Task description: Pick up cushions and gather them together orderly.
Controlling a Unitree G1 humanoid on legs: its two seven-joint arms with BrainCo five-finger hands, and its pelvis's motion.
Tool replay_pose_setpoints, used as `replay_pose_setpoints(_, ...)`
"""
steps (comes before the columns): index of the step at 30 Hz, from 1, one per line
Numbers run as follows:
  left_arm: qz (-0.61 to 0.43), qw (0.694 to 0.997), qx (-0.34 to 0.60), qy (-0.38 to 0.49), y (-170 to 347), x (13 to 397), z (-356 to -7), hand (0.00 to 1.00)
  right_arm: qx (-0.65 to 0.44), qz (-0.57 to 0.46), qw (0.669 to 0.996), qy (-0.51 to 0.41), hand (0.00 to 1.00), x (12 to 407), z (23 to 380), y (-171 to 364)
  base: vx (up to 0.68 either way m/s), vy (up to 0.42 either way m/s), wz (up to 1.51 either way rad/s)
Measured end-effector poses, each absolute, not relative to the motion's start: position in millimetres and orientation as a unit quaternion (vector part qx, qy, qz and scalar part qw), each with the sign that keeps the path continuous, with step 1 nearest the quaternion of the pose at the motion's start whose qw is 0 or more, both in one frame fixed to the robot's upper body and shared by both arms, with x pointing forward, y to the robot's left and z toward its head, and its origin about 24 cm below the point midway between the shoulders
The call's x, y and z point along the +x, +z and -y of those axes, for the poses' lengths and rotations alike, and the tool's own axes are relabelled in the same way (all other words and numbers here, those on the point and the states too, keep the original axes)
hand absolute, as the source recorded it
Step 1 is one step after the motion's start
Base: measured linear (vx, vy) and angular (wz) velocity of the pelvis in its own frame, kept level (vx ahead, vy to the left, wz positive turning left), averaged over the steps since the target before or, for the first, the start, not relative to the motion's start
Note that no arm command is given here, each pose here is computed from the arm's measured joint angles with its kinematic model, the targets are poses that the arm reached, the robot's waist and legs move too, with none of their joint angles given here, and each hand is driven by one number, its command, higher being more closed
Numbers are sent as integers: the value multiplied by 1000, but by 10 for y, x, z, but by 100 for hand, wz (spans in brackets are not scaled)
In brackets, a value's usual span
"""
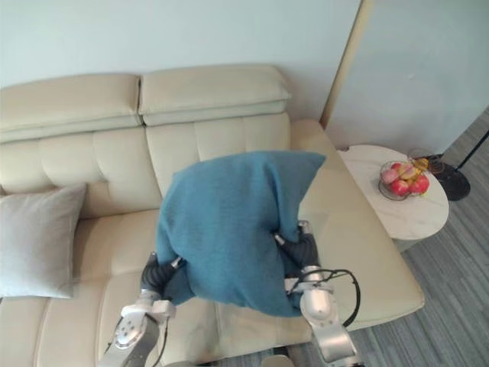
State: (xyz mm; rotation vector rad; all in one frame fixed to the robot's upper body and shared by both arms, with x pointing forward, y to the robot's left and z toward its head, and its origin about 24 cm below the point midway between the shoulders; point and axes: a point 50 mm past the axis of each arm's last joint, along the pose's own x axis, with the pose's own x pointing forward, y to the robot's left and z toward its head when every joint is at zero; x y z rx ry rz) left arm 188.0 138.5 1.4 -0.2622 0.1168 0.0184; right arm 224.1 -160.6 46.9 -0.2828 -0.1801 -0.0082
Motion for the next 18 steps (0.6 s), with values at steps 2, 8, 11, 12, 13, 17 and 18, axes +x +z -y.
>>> replay_pose_setpoints(2, -49, 991, -127, 11, 52, 1892, -1396, 100, -143, 95, 985, -2, 100, 2261, 1596, 490, 29, -70, -1)
replay_pose_setpoints(8, -7, 993, -117, 27, 215, 2044, -1415, 100, -169, 119, 978, 1, 100, 2498, 1559, 602, -29, -84, 8)
replay_pose_setpoints(11, 37, 993, -108, 37, 398, 2251, -1419, 100, -177, 147, 973, -11, 100, 2751, 1528, 754, -139, -67, 15)
replay_pose_setpoints(12, 63, 992, -104, 40, 516, 2393, -1425, 100, -179, 166, 969, -16, 100, 2883, 1502, 881, -195, -34, 27)
replay_pose_setpoints(13, 90, 989, -101, 50, 653, 2562, -1446, 100, -183, 187, 965, -25, 100, 3029, 1473, 1028, -195, -34, 28)
replay_pose_setpoints(17, 181, 976, -91, 77, 1203, 3046, -1495, 100, -211, 256, 942, -56, 100, 3468, 1382, 1629, -232, -25, 13)
replay_pose_setpoints(18, 221, 968, -77, 89, 1485, 3228, -1523, 100, -216, 287, 930, -73, 100, 3621, 1361, 1961, -199, -23, 7)
